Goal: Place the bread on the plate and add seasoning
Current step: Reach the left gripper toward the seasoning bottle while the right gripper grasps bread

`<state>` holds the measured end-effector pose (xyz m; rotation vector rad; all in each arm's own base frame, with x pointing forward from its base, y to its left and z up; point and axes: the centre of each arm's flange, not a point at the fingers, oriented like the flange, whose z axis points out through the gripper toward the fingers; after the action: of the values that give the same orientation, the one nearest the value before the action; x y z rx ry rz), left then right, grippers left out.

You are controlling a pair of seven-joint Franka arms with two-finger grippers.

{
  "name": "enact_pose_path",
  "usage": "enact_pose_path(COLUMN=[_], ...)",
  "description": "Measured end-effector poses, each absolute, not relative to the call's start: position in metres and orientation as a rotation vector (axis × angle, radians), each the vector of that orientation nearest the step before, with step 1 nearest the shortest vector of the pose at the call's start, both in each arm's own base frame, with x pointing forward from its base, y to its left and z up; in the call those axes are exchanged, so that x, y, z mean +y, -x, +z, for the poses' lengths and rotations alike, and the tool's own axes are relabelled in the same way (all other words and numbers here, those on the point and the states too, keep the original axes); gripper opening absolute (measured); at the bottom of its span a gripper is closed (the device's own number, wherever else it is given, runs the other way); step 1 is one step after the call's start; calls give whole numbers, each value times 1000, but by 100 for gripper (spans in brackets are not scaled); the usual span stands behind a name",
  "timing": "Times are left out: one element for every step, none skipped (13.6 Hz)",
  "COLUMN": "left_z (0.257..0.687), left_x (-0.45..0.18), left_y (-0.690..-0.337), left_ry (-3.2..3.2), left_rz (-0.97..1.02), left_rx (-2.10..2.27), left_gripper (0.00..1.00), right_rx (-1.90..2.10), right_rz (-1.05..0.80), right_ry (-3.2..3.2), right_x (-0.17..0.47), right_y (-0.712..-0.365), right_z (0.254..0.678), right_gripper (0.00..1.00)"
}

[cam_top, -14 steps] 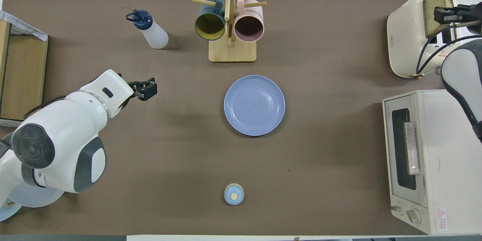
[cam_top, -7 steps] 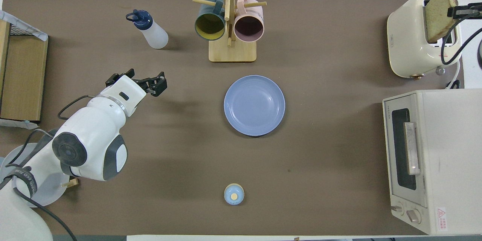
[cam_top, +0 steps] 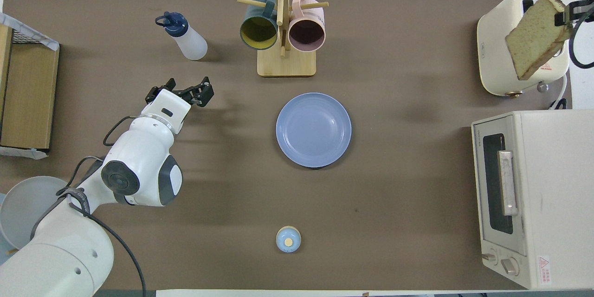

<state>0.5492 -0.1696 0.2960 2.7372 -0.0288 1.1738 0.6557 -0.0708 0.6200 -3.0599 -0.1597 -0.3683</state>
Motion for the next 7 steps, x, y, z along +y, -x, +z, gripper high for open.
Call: enact_pose_path(left_z=[292,286,284,285,285,284,282], left_x=[-169,-171,-175,-180,-185,-189,-191], left_y=[-554,-557,-561,-565,-567,-569,-572], left_ry=[-2756,-2775,-2787,-2788,-2786,-2787,-2786], left_rz=[1190,1203,1224,1249,1264,1268,1273], left_rx=[-41,-60,-65,-63,-66,-69,-59], left_gripper=[100,100,100,100,100,100,100], right_rx=[-176,-197,-199,-179,-164,-182,-208], right_rz=[-331,-278,-239,-222,-212,-199,-190], right_ry=[3058,3054,3048,3039,3031,3024,3019], right_x=[-55,-39,-23,-5,16,41,71], right_y=[-649,-642,-637,-635,-634,-633,-631], right_z=[633,642,646,648,648,646,644], right_gripper=[7,7,7,7,7,7,7])
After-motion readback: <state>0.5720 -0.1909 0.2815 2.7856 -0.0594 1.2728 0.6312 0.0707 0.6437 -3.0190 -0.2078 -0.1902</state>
